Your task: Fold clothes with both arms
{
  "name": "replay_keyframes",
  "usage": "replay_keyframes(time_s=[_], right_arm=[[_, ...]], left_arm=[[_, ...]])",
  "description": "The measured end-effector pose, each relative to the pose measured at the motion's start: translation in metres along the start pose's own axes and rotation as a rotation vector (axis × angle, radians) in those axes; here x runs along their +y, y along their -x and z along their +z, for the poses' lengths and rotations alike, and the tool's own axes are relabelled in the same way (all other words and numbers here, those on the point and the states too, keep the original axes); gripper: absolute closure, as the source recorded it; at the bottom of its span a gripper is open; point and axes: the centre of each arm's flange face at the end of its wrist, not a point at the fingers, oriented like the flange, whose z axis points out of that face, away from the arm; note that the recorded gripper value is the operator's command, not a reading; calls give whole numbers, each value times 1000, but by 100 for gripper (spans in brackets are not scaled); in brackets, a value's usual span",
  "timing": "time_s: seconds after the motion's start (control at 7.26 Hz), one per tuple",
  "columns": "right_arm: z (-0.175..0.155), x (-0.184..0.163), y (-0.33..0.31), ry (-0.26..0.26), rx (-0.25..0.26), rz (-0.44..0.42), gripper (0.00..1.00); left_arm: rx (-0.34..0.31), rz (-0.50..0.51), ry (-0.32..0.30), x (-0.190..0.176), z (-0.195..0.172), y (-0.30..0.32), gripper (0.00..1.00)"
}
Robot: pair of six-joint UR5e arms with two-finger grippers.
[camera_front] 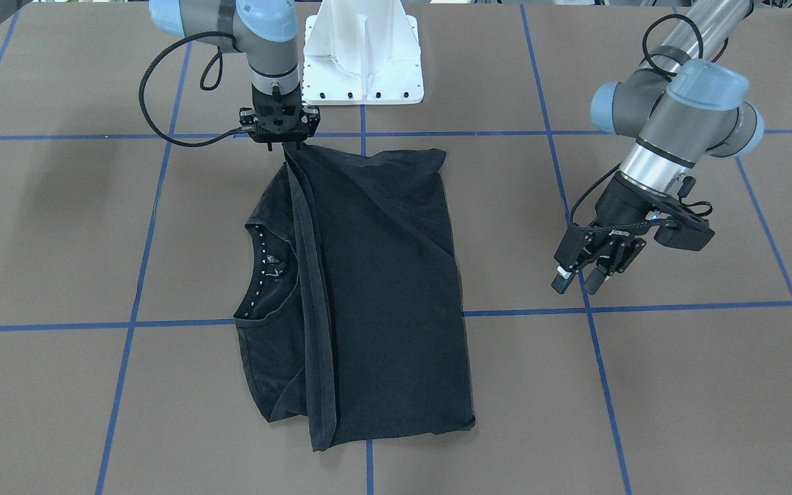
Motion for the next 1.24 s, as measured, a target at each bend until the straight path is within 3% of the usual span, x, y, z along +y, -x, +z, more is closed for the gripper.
replay_keyframes(time_s=[0.28, 0.55, 0.83, 1.24], right_arm=[[-3, -27, 2, -34, 11, -18, 0], [2, -54, 30, -50, 24, -54, 32], [7, -61, 34, -45, 43, -193, 35], [19, -50, 33, 5, 99, -385, 38]], left_arm=[[-1, -1, 0, 0, 0, -1, 27], [-2, -2, 2, 1, 0, -1, 27], [-4, -2, 4, 1, 0, 1, 27], [-8, -3, 5, 1, 1, 3, 27]])
